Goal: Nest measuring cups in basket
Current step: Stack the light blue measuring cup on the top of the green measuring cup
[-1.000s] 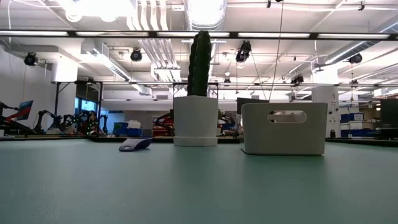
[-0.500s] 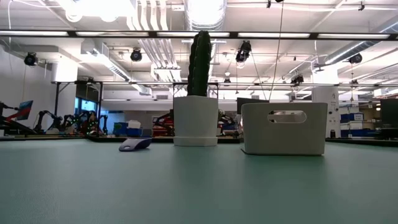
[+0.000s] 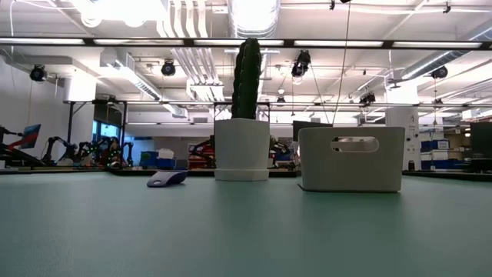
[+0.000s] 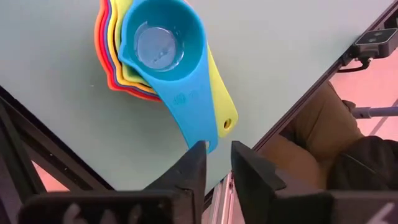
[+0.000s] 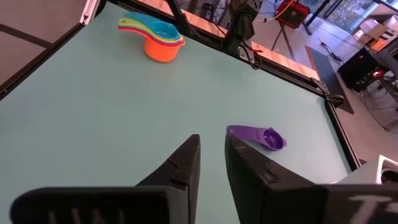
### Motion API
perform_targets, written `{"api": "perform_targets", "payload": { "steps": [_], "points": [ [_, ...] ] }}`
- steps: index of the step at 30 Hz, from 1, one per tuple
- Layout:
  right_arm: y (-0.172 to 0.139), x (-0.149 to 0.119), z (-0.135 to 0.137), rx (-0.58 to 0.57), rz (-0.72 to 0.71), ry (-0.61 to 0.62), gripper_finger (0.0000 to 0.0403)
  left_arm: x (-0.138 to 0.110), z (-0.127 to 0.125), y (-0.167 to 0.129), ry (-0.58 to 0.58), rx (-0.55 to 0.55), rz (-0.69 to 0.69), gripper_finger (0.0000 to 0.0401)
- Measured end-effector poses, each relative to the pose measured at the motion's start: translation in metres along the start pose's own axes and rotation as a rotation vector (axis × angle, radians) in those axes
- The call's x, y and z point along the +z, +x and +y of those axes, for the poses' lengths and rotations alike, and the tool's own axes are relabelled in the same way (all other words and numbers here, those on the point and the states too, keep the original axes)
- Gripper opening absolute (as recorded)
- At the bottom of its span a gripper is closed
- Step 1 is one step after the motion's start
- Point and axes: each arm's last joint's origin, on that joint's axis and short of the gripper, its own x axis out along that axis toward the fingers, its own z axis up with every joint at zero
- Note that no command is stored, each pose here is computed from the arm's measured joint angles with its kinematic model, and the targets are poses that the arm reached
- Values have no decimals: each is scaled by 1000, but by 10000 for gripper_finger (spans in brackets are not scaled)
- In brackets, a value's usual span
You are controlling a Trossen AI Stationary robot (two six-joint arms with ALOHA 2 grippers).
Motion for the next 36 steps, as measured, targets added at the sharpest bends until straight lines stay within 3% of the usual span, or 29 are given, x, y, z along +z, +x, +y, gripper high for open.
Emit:
{"api": "perform_targets", "payload": {
  "steps": [7, 15, 24, 36],
  "points": [
    [0, 0, 0, 0, 0, -1, 63, 1, -3, -1, -18, -9, -1, 86],
    [0, 0, 0, 0, 0, -18, 64, 19, -21, 22, -103, 47, -25, 63],
    [0, 0, 0, 0, 0, -26, 64, 36, -28, 49, -104, 353, 162, 20],
    [0, 0, 0, -1, 0, -26, 63, 38, -21, 52, -90, 425, 121, 0]
  ]
}}
